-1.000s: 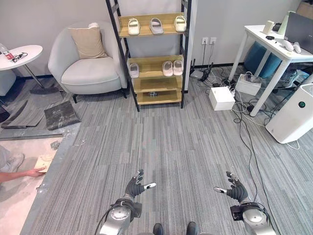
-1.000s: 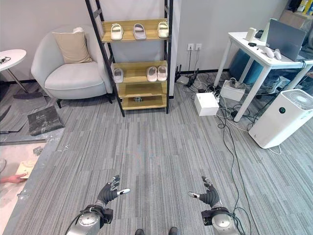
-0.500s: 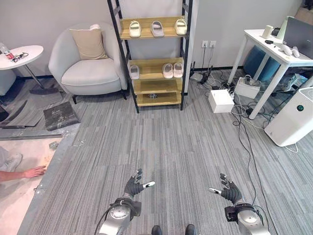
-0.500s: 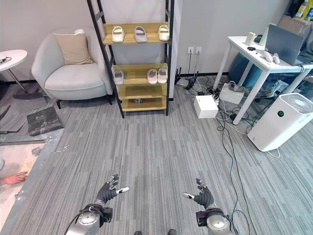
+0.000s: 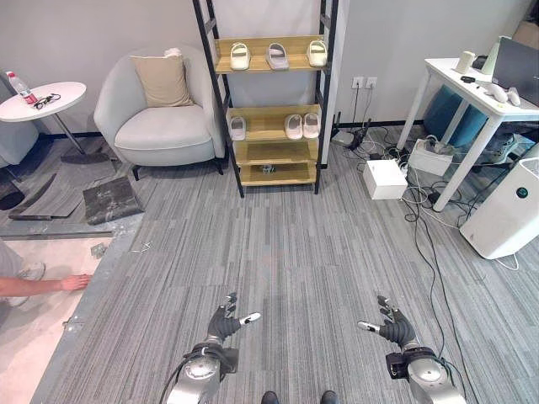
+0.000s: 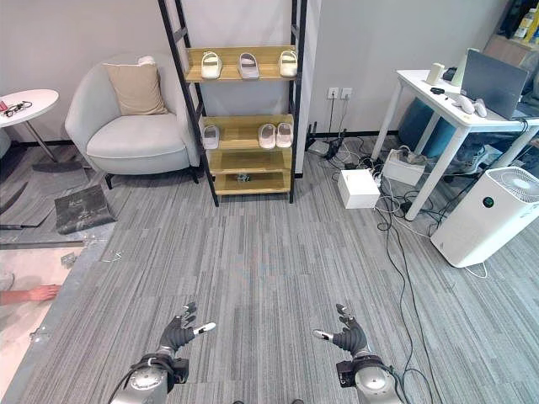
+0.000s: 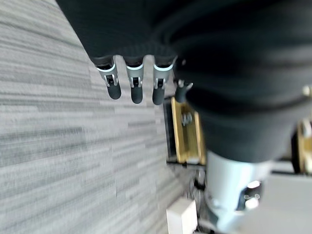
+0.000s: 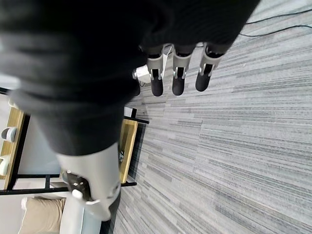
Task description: Arrange the slippers neatly on the shoe rack.
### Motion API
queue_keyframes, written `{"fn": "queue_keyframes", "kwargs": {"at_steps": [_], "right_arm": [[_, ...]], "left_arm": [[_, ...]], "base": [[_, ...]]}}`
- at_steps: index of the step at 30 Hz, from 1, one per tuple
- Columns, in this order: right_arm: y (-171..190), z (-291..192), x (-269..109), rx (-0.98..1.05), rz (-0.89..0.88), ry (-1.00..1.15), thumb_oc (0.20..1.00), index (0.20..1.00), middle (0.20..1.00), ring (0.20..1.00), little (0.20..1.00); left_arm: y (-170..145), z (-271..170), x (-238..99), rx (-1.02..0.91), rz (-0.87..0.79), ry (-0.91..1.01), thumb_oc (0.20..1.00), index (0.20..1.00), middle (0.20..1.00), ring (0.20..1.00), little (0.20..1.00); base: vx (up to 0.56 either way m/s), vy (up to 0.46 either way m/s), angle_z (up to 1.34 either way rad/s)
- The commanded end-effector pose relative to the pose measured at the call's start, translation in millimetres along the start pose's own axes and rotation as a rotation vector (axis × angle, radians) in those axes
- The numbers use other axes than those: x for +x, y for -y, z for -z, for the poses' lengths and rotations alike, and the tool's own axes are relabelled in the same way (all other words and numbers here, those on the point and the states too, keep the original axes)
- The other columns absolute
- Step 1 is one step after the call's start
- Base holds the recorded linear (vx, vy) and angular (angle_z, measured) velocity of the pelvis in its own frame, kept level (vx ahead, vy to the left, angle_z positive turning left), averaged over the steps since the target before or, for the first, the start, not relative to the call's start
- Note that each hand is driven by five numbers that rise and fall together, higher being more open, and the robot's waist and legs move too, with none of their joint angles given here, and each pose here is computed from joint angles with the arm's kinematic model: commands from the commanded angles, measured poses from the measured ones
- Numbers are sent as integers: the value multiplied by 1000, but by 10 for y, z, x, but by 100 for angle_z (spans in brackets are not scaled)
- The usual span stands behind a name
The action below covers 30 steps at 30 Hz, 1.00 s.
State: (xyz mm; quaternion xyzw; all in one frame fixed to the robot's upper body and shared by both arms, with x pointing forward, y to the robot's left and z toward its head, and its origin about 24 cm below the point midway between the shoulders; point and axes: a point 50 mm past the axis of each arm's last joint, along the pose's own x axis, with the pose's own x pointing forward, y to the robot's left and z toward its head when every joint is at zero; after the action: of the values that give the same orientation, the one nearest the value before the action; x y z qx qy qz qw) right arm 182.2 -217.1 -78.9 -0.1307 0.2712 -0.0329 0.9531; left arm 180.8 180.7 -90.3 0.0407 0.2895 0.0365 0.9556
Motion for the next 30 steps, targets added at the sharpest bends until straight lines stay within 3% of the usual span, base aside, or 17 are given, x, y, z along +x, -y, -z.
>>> {"fn": "queue_keyframes", "kwargs": {"at_steps": [1, 7, 30], "right_arm": [[159, -381, 122, -45, 39, 156, 1000, 1000, 1000, 1000, 1000], [281, -401, 126, -104, 37, 159, 1000, 1000, 1000, 1000, 1000], [282, -457, 179, -66, 84, 164, 1000, 1000, 1000, 1000, 1000]], "left_arm": [[-105, -251, 121, 25, -38, 103, 1000, 1000, 1000, 1000, 1000], [-242, -341, 143, 76, -59, 138, 1000, 1000, 1000, 1000, 1000], [-168, -397, 118, 36, -35, 169, 1000, 1000, 1000, 1000, 1000]], "base": [[7, 6, 3], [0, 1, 1], [32, 78, 0]]}}
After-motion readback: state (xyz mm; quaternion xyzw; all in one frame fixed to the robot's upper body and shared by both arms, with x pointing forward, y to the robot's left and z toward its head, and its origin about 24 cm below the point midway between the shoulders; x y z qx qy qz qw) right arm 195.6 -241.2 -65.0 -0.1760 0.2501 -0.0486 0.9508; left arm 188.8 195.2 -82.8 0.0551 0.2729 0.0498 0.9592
